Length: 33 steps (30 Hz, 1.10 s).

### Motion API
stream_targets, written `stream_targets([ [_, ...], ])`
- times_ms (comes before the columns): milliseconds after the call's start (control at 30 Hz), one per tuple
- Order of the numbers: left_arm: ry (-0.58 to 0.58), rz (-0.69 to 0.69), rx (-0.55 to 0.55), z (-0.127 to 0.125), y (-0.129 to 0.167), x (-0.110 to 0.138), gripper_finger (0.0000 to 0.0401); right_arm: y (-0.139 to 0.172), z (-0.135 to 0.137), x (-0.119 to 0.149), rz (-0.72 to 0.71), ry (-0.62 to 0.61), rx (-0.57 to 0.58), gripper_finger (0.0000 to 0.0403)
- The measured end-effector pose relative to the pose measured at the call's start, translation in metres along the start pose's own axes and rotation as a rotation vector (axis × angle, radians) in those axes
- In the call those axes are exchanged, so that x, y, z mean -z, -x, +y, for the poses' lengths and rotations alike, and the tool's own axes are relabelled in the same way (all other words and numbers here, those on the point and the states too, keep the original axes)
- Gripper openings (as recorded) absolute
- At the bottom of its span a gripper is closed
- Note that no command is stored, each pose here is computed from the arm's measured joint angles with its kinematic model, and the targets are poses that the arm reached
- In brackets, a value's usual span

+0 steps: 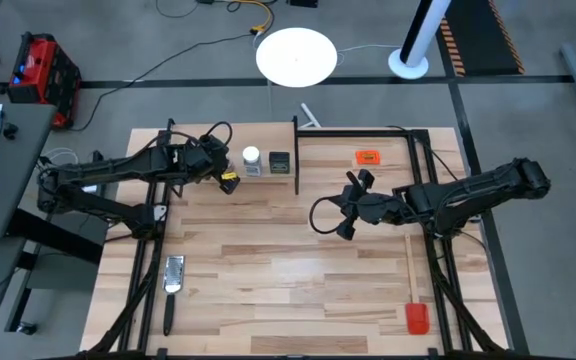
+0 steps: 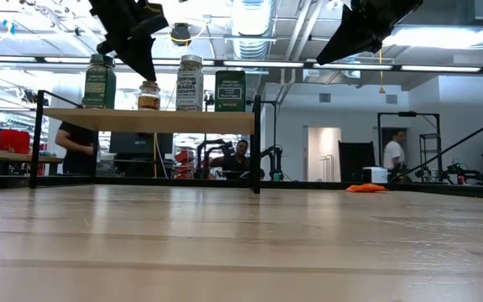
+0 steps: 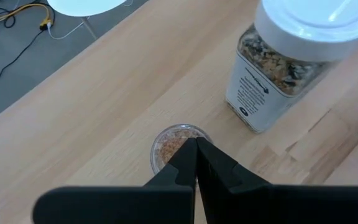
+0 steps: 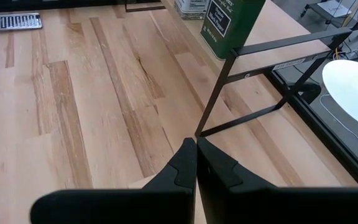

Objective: Shelf spices
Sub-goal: Remove the green seasoning bottle from the shelf

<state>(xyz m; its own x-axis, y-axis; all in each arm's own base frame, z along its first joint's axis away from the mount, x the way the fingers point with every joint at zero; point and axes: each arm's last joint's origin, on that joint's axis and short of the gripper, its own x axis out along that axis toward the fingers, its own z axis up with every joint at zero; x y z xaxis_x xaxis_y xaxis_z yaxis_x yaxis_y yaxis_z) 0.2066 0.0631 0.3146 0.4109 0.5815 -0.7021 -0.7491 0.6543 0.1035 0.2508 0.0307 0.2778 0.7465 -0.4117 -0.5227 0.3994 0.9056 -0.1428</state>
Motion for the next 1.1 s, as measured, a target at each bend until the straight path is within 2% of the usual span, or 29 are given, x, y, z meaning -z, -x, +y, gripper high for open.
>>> stream_targets([
  [333, -0.003, -0.006, 0.038, -0.002, 0.007, 0.003, 0.0, 0.0, 0.0, 0.001, 0.009, 0.001, 0.002, 0.0015],
  [667, 0.0, -0.04, -0.028, 0.0, 0.007, 0.001, 0.0, 0.0, 0.0, 0.002, 0.018, -0.006, 0.004, 0.0015],
  [900, 0.002, -0.038, -0.016, 0.0, 0.007, 0.001, 0.0, 0.0, 0.0, 0.002, 0.018, -0.007, 0.004, 0.0015],
  [1100, 0.007, -0.08, 0.017, -0.001, 0.02, -0.01, 0.0, 0.0, 0.0, 0.002, 0.018, -0.007, 0.004, 0.0015],
])
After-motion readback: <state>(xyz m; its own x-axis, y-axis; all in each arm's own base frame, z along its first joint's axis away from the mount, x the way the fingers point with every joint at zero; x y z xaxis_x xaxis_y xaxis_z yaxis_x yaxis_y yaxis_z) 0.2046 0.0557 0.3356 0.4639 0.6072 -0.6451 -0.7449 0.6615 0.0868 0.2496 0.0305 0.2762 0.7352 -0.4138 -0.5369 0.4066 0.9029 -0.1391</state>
